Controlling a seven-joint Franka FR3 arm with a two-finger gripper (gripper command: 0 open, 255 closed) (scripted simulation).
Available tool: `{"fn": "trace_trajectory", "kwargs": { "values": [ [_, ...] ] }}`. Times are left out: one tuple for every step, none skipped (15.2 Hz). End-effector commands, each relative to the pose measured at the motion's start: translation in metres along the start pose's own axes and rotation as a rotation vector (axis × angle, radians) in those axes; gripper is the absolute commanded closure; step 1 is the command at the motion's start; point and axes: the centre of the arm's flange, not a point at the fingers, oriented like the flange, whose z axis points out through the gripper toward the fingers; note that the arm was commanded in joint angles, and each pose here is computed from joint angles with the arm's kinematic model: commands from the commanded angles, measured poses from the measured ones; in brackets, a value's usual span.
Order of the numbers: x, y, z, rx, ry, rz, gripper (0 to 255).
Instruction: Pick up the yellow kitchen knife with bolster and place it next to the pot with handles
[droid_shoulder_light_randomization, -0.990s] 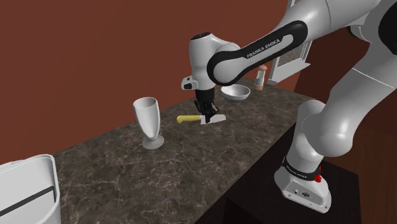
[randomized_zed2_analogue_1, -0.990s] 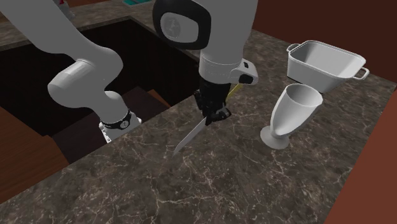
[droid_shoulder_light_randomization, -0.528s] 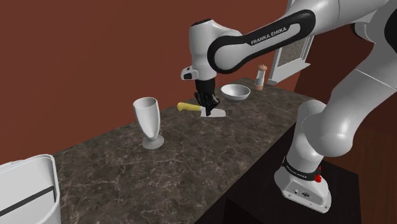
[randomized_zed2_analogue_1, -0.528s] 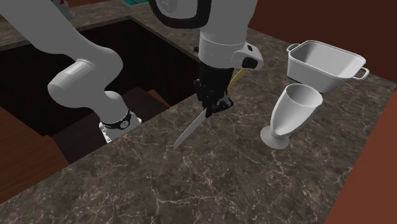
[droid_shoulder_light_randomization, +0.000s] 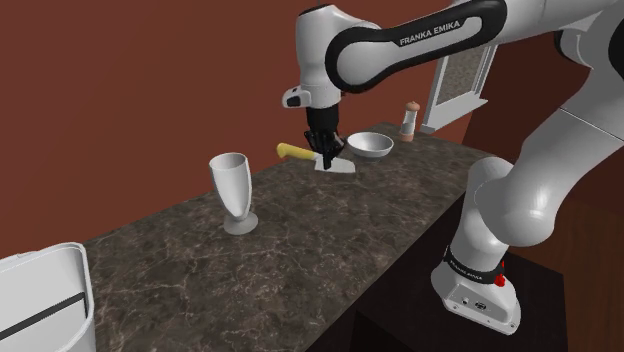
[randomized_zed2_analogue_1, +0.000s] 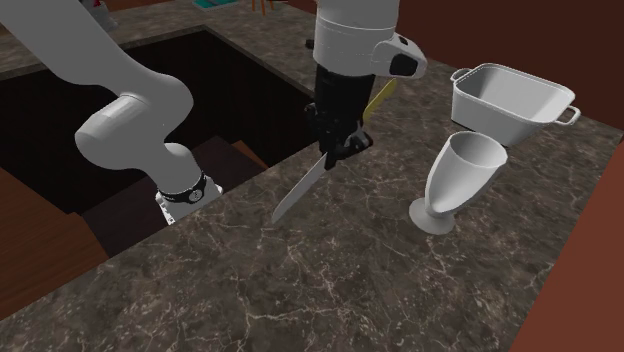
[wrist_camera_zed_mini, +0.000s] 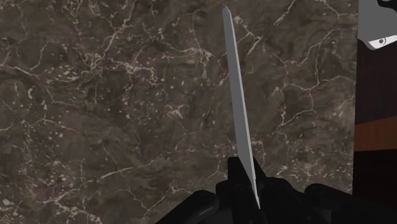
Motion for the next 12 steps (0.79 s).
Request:
{"fn": "trace_trajectory", "kwargs": {
  "values": [
    [-0.002, -0.001, -0.012, 0.0, 0.0, 0.0, 255],
    [-0.003, -0.001, -0.017, 0.0, 0.0, 0.0, 255],
    [-0.003, -0.001, -0.022, 0.0, 0.0, 0.0, 255],
    [-0.003, -0.001, -0.024, 0.0, 0.0, 0.0, 255],
    [0.009, -0.005, -0.025, 0.0, 0.0, 0.0, 255],
    [0.022, -0.01, -0.027, 0.0, 0.0, 0.0, 255],
    [0.034, -0.014, -0.028, 0.0, 0.0, 0.0, 255],
    [0.047, -0.018, -0.029, 0.0, 0.0, 0.0, 255],
    [0.059, -0.022, -0.03, 0.0, 0.0, 0.0, 255],
    [0.072, -0.026, -0.031, 0.0, 0.0, 0.0, 255],
    [0.084, -0.03, -0.032, 0.0, 0.0, 0.0, 255],
    [0.096, -0.035, -0.033, 0.0, 0.0, 0.0, 255]
  ]
}}
